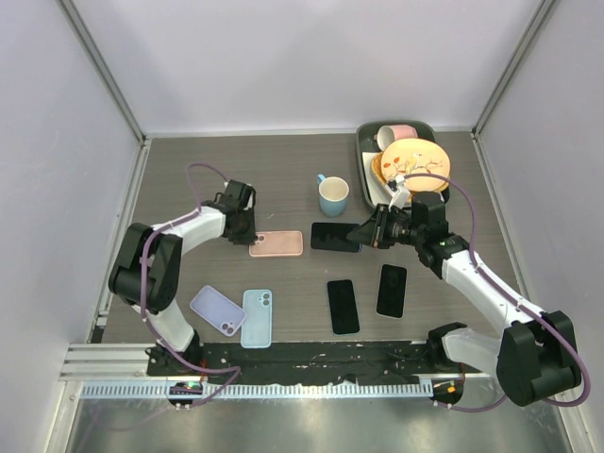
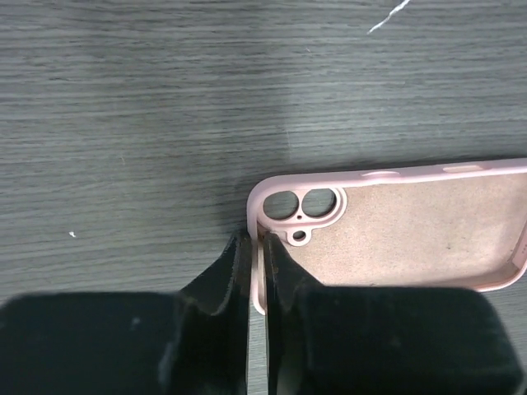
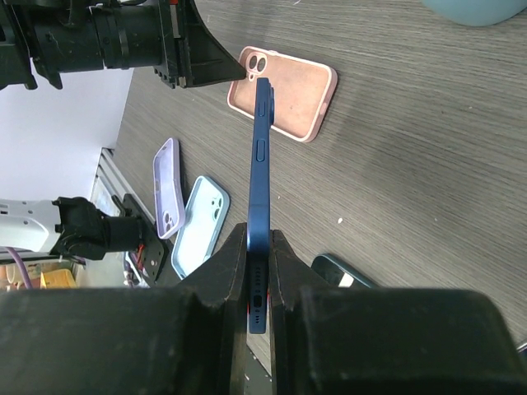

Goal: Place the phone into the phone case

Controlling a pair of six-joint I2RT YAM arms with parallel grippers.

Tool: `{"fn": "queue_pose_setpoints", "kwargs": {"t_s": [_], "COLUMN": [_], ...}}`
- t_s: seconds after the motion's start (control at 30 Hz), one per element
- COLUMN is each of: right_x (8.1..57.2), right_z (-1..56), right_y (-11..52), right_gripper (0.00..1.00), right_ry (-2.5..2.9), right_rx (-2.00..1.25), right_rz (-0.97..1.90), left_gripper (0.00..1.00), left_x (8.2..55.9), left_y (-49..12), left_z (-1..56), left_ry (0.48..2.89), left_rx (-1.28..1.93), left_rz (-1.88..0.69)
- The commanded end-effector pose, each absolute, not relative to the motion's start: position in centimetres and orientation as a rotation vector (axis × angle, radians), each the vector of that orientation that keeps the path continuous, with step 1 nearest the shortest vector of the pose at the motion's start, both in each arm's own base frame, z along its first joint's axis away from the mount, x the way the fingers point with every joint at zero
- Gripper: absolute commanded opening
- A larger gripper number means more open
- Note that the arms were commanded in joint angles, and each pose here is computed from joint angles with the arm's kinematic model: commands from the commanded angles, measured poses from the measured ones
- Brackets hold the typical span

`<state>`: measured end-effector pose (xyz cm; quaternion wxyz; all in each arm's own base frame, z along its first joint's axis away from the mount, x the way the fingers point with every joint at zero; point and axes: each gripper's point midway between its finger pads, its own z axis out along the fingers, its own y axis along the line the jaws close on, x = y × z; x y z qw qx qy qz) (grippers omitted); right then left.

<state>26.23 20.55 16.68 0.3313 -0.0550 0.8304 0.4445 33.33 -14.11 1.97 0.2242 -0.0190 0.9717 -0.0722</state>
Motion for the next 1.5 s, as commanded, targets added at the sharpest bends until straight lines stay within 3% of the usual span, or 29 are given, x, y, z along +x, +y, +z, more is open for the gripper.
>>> {"fn": "queue_pose_setpoints", "kwargs": {"t_s": [0.0,0.63,1.07,1.1,1.13,1.17,1.27,1.47], "right_x": [26.9,27.6,27.4,27.4,27.4,27.3,27.4,27.2], "right_z": [19.6,19.5,19.2,19.1,19.1,19.1,19.1,19.4], "right_y": [21.0,21.9,21.9,21.9,21.9,22.0,22.0,22.0], "right_gripper": [0.01,0.01,0.01,0.01,0.01,0.01,0.01,0.01], "right_ry": [2.058,2.058,2.059,2.062,2.063,2.06,2.058,2.053], "right_rx": [-0.217,-0.201,-0.199,-0.196,-0.194,-0.195,-0.193,-0.197], "right_rz": [1.181,1.252,1.267,1.267,1.27,1.272,1.273,1.279], "left_gripper": [0.0,0.0,0.01,0.05,0.15,0.37,0.55,0.59], "left_x": [33.3,28.7,28.6,28.6,28.5,28.5,28.6,28.9], "left_y": [-16.8,-22.1,-20.7,-20.6,-20.5,-20.6,-20.5,-20.7], "left_z": [1.0,4.6,5.0,5.0,5.0,5.3,5.6,7.1], "left_ry": [2.673,2.601,2.58,2.578,2.587,2.585,2.58,2.537], "left_rx": [0.017,-0.016,-0.091,-0.074,-0.067,-0.046,-0.017,0.012], "left_rz": [-0.392,-0.662,-0.555,-0.548,-0.538,-0.544,-0.533,-0.551]}}
